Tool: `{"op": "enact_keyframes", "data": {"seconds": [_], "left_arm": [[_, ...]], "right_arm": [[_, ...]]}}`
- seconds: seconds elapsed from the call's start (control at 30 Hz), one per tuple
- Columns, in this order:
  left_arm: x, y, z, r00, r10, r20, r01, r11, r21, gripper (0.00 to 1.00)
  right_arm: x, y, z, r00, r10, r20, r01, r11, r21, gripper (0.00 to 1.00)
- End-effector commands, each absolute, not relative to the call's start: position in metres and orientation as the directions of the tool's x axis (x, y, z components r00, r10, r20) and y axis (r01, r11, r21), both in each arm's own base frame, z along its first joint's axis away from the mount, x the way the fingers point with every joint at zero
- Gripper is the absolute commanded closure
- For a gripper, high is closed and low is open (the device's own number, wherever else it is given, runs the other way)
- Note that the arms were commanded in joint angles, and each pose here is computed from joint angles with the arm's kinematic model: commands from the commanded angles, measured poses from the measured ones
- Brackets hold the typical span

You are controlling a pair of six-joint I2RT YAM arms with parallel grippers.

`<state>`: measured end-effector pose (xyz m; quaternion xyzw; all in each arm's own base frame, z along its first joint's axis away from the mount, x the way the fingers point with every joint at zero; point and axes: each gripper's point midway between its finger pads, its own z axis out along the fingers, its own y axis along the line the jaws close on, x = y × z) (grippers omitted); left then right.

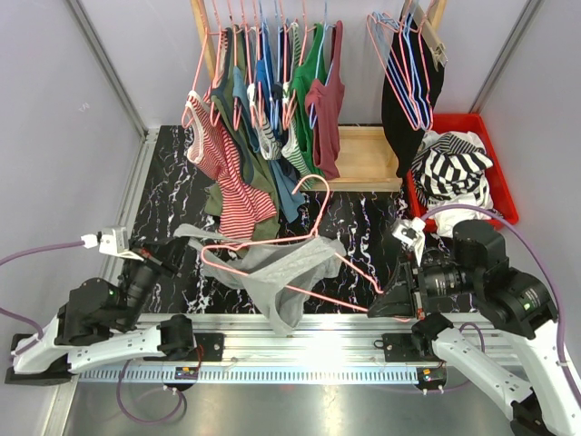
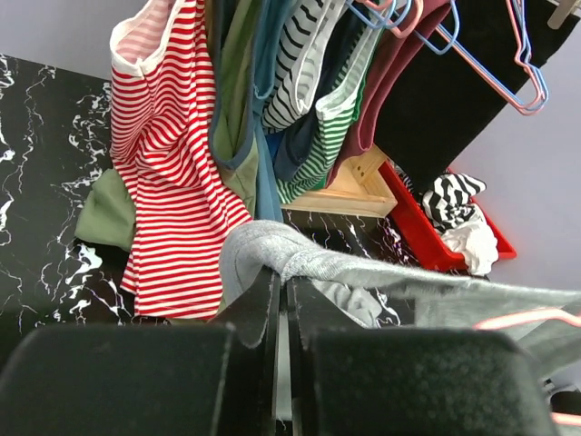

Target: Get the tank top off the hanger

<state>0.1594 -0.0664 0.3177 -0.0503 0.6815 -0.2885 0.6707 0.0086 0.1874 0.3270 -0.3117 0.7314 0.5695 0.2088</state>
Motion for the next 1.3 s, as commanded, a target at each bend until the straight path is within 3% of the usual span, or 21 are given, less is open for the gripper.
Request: {"op": "enact_keyframes", "data": {"seconds": [0.0,0.1,0.13,0.23,0.3,0.33,0.4,0.5,0.67,0.87,1.1,1.23,1.27], "left_arm": [[0.155,-0.077,0.324,-0.130,-0.466,-0.875,0.361,0.800,-0.480,1.00],[0.138,-0.116,0.317,-0.239,-0.385,-0.891,0.493,0.742,-0.453,0.88],[0.133,-0.130,0.312,-0.270,-0.344,-0.899,0.526,0.729,-0.437,0.71],[0.113,-0.158,0.305,-0.358,-0.289,-0.888,0.615,0.642,-0.457,0.41],[0.102,-0.167,0.303,-0.394,-0.266,-0.880,0.655,0.590,-0.472,0.28],[0.098,-0.168,0.305,-0.400,-0.270,-0.876,0.668,0.568,-0.480,0.14],[0.085,-0.172,0.308,-0.418,-0.264,-0.869,0.716,0.494,-0.494,0.01],[0.080,-0.161,0.316,-0.422,-0.322,-0.848,0.718,0.453,-0.529,0.01],[0.093,-0.115,0.312,-0.395,-0.388,-0.833,0.631,0.545,-0.552,0.01],[0.101,-0.092,0.306,-0.377,-0.327,-0.866,0.582,0.644,-0.497,0.01],[0.107,-0.083,0.307,-0.330,-0.256,-0.909,0.579,0.705,-0.409,0.01],[0.087,-0.107,0.312,-0.316,-0.181,-0.932,0.716,0.599,-0.359,0.01],[0.066,-0.118,0.318,-0.328,-0.166,-0.930,0.798,0.477,-0.367,0.01]], "right_arm": [[0.015,0.185,0.346,-0.632,-0.172,-0.756,-0.775,0.172,0.609,1.00],[0.050,0.180,0.351,-0.598,-0.065,-0.799,-0.763,0.353,0.542,1.00],[0.060,0.178,0.356,-0.568,-0.025,-0.823,-0.764,0.390,0.515,1.00],[0.095,0.162,0.359,-0.518,0.110,-0.848,-0.668,0.567,0.482,1.00],[0.106,0.152,0.359,-0.487,0.156,-0.859,-0.625,0.626,0.467,1.00],[0.109,0.151,0.358,-0.480,0.163,-0.862,-0.619,0.633,0.465,1.00],[0.109,0.151,0.356,-0.476,0.159,-0.865,-0.621,0.637,0.458,1.00],[0.096,0.162,0.347,-0.523,0.062,-0.850,-0.680,0.572,0.459,1.00],[0.056,0.182,0.332,-0.633,-0.146,-0.760,-0.746,0.380,0.547,1.00],[0.021,0.189,0.336,-0.641,-0.266,-0.720,-0.768,0.211,0.605,1.00],[-0.007,0.194,0.316,-0.627,-0.430,-0.650,-0.755,0.132,0.642,1.00],[-0.007,0.198,0.315,-0.607,-0.470,-0.641,-0.765,0.126,0.632,1.00],[-0.005,0.200,0.313,-0.604,-0.475,-0.640,-0.768,0.135,0.626,1.00]]}}
